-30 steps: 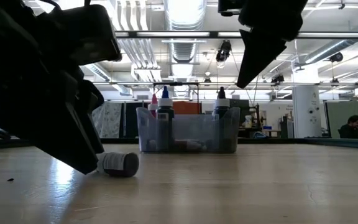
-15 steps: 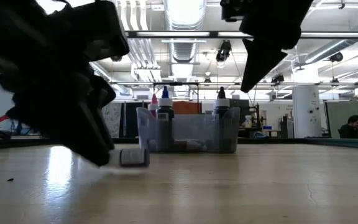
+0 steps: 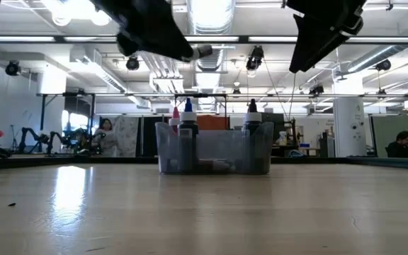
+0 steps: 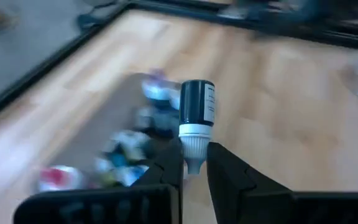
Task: Pick & Place food coloring
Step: Put the small black food coloring bottle in the black bin, then return to Home Position
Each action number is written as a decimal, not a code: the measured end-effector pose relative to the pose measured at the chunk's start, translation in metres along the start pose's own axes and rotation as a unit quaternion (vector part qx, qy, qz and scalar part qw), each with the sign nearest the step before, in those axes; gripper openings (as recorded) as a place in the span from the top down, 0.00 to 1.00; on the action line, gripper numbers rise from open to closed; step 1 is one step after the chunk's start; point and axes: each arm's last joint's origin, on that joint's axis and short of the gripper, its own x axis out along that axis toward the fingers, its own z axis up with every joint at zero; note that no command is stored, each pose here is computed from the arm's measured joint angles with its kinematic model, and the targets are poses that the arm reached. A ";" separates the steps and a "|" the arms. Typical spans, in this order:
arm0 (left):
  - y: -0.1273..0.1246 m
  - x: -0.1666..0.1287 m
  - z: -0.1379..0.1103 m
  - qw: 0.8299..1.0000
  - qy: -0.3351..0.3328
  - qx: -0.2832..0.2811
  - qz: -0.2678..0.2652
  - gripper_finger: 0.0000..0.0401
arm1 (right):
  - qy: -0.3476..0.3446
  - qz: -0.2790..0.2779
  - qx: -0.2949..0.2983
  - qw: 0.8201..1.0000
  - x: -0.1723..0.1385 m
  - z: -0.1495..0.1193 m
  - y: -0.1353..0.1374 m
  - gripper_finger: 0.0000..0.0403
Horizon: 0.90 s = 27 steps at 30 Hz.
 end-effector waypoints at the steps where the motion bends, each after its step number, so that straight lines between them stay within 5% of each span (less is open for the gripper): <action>1: 0.013 0.006 0.006 1.000 0.002 -0.010 0.010 0.95 | 0.000 -0.001 0.001 1.000 0.001 -0.001 -0.001 0.45; 6: 0.066 0.040 0.022 0.996 0.037 -0.075 -0.026 0.85 | 0.008 -0.002 0.008 1.000 0.005 -0.006 0.000 0.45; 12: 0.077 0.044 0.019 0.992 0.076 -0.082 -0.053 0.66 | 0.023 0.002 0.009 1.000 0.007 -0.009 0.000 0.45; 22: 0.050 -0.058 0.035 0.989 0.005 -0.088 -0.123 0.56 | -0.018 0.026 -0.004 0.999 0.001 0.010 -0.018 0.45; 27: 0.063 -0.082 -0.006 0.985 0.052 -0.122 -0.108 0.56 | -0.010 0.023 -0.003 1.000 0.006 -0.001 -0.050 0.45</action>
